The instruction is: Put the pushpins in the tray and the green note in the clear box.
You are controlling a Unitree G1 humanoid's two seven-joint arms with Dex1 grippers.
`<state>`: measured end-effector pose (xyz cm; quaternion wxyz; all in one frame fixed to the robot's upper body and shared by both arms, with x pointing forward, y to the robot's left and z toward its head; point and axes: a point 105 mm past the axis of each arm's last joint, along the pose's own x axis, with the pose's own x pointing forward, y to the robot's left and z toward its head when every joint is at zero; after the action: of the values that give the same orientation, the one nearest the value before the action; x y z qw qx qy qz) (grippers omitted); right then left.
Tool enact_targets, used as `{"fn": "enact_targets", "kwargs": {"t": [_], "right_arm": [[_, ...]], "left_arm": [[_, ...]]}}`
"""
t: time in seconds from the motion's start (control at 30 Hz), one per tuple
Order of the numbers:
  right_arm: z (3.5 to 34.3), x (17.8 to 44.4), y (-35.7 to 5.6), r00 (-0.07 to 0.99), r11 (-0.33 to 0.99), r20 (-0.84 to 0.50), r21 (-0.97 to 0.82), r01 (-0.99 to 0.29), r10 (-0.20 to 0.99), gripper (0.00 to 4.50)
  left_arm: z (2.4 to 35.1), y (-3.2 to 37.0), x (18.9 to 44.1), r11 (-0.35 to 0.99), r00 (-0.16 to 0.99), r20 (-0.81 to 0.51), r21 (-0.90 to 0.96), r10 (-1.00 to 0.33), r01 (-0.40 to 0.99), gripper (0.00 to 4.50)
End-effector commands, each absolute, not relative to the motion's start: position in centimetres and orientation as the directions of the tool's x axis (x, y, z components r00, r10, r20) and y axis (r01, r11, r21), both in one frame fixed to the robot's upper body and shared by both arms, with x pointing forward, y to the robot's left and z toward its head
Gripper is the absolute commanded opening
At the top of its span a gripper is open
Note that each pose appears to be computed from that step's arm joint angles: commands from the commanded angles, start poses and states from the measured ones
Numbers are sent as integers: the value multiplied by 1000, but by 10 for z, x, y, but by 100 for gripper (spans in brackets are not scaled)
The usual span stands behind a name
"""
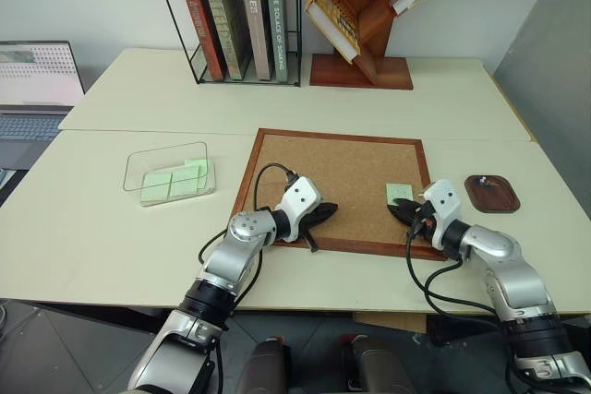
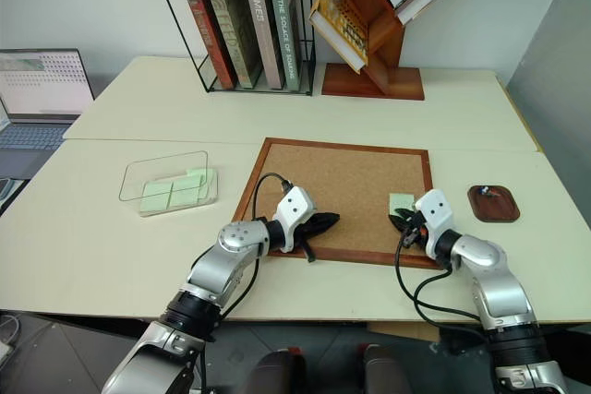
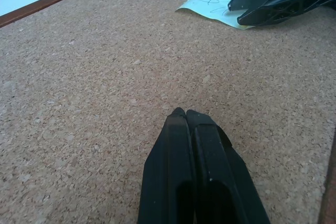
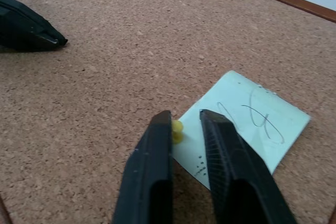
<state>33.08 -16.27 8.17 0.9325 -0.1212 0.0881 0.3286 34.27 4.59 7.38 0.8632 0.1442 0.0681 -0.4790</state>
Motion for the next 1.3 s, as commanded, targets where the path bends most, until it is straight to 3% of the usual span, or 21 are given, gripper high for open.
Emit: {"fn": "enact_targets", "kwargs": {"t": [0.03, 0.17, 0.43, 0.63, 0.83, 1.07, 1.3], "right_arm": [[91, 331, -167, 779, 751, -224, -212, -625, 586, 2], [96, 330, -164, 768, 733, -213, -232, -640, 603, 2], [136, 322, -148, 720, 643, -141, -357, -677, 679, 2], [145, 315, -139, 679, 548, -161, -473, -691, 717, 2], [146, 315, -132, 671, 497, -160, -553, -669, 724, 2], [148, 317, -128, 666, 433, -158, -647, -627, 729, 0], [156, 320, -121, 651, 384, -134, -713, -587, 747, 0]], "left_arm": [[60, 47, 338, 496, 524, -300, 170, -797, 851, 0], [59, 47, 338, 499, 526, -300, 168, -796, 850, 0], [62, 47, 339, 508, 537, -282, 173, -795, 844, 0], [93, 47, 357, 587, 616, -170, 192, -769, 786, 0], [122, 50, 355, 611, 614, -70, 57, -786, 789, 0], [147, 56, 338, 539, 574, 53, -284, -817, 793, 117], [149, 48, 325, 435, 529, 87, -465, -844, 771, 233]]}}
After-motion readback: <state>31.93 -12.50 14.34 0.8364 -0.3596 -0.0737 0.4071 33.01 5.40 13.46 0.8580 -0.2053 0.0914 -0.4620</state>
